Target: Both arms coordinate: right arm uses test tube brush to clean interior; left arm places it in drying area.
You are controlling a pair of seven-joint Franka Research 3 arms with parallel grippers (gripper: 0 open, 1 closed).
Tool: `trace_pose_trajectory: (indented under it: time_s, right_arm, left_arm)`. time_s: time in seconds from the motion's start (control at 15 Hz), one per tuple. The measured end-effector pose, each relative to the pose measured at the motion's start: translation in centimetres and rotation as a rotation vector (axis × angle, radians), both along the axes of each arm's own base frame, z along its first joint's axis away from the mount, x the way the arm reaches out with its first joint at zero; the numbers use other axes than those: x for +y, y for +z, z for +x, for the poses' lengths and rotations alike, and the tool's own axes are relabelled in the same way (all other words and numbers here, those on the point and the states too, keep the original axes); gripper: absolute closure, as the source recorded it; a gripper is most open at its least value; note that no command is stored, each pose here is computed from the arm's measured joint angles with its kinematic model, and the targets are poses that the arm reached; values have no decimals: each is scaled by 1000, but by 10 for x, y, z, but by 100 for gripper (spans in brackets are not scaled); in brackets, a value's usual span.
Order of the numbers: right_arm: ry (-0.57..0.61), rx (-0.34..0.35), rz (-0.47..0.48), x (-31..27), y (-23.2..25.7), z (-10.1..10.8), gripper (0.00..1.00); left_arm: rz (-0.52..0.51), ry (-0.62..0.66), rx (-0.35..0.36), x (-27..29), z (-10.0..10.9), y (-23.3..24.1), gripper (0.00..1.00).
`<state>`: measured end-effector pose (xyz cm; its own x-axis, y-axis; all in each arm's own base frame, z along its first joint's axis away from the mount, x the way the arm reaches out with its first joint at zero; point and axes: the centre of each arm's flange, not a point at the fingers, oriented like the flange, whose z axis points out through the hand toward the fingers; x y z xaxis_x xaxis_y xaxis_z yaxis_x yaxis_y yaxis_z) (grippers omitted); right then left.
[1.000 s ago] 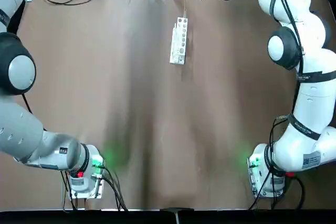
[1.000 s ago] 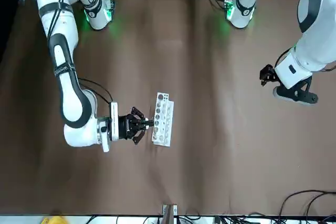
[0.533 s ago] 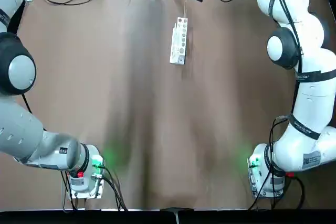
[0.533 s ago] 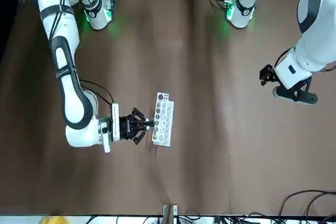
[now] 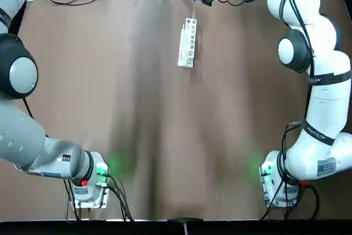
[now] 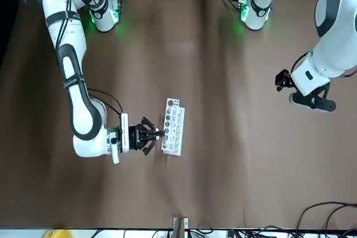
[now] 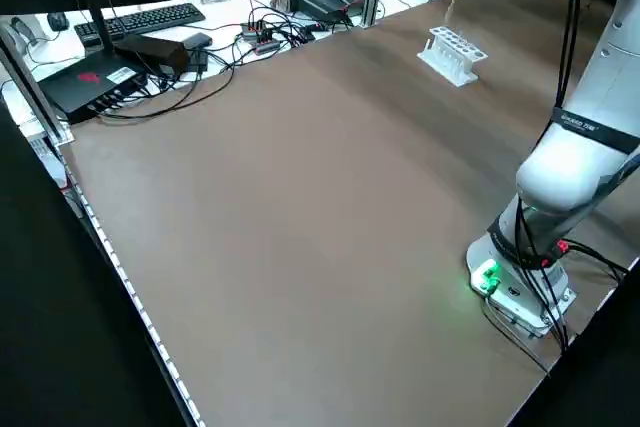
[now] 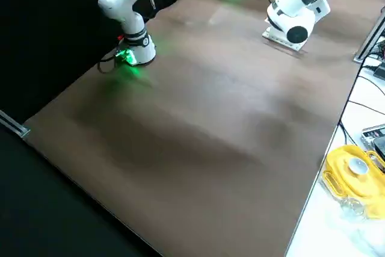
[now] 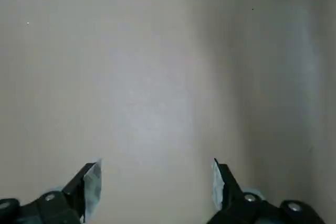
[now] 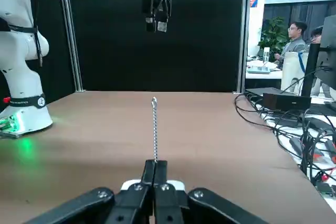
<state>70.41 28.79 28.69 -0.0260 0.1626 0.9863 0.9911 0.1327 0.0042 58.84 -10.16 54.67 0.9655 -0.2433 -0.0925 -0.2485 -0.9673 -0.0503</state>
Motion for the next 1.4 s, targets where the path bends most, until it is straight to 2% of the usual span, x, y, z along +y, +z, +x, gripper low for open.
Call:
trace_pose_trajectory:
  time_s: [1.4]
  right_arm:
    - [-14,19,-19,0,-36,-1,98]
  left_arm:
    - [0,0,1,0,0,-1,1]
